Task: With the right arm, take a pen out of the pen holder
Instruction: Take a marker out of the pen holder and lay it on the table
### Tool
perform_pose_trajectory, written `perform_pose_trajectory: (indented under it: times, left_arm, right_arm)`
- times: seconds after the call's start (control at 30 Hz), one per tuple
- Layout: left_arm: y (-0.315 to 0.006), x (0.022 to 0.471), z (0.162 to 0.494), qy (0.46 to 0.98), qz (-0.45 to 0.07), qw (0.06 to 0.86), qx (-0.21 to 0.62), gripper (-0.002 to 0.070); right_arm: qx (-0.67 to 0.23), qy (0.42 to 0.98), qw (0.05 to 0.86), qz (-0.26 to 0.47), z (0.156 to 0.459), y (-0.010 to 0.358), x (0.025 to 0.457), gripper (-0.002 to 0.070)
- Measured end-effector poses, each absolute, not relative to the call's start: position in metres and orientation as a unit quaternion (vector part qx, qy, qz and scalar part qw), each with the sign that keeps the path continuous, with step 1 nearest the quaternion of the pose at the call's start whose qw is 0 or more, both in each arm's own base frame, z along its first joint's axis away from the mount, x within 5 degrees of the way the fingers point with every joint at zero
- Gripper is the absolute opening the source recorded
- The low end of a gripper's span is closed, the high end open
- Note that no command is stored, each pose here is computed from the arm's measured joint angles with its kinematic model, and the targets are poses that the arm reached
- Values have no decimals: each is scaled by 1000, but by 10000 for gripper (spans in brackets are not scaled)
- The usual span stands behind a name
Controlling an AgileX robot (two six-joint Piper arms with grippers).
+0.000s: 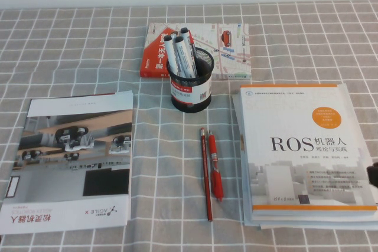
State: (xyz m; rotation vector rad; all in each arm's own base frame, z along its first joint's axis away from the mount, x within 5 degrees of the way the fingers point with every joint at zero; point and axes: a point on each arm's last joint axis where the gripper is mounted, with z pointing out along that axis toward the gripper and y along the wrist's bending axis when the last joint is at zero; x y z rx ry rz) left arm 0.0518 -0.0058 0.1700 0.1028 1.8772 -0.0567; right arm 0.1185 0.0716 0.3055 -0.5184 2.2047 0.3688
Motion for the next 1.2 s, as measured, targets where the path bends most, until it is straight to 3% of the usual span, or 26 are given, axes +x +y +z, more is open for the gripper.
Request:
perform_pose_trajectory:
  times: [0.23, 0.47, 0.7, 1.2]
  left_arm:
    - [-6, 52, 170, 806, -24, 589, 44, -3]
    - [-6, 52, 170, 806, -24, 589, 44, -3]
    - [-6, 52, 170, 806, -24, 589, 44, -3]
    - [-6, 52, 170, 806, -24, 589, 44, -3]
  right_arm:
    - [-67, 837, 533, 105, 239, 29, 105, -12]
    - [1, 785, 616, 58, 192, 7, 78, -12]
    - [6, 760, 647, 54, 188, 5, 64, -12]
    - [-10, 809, 586, 44, 170, 5, 52, -13]
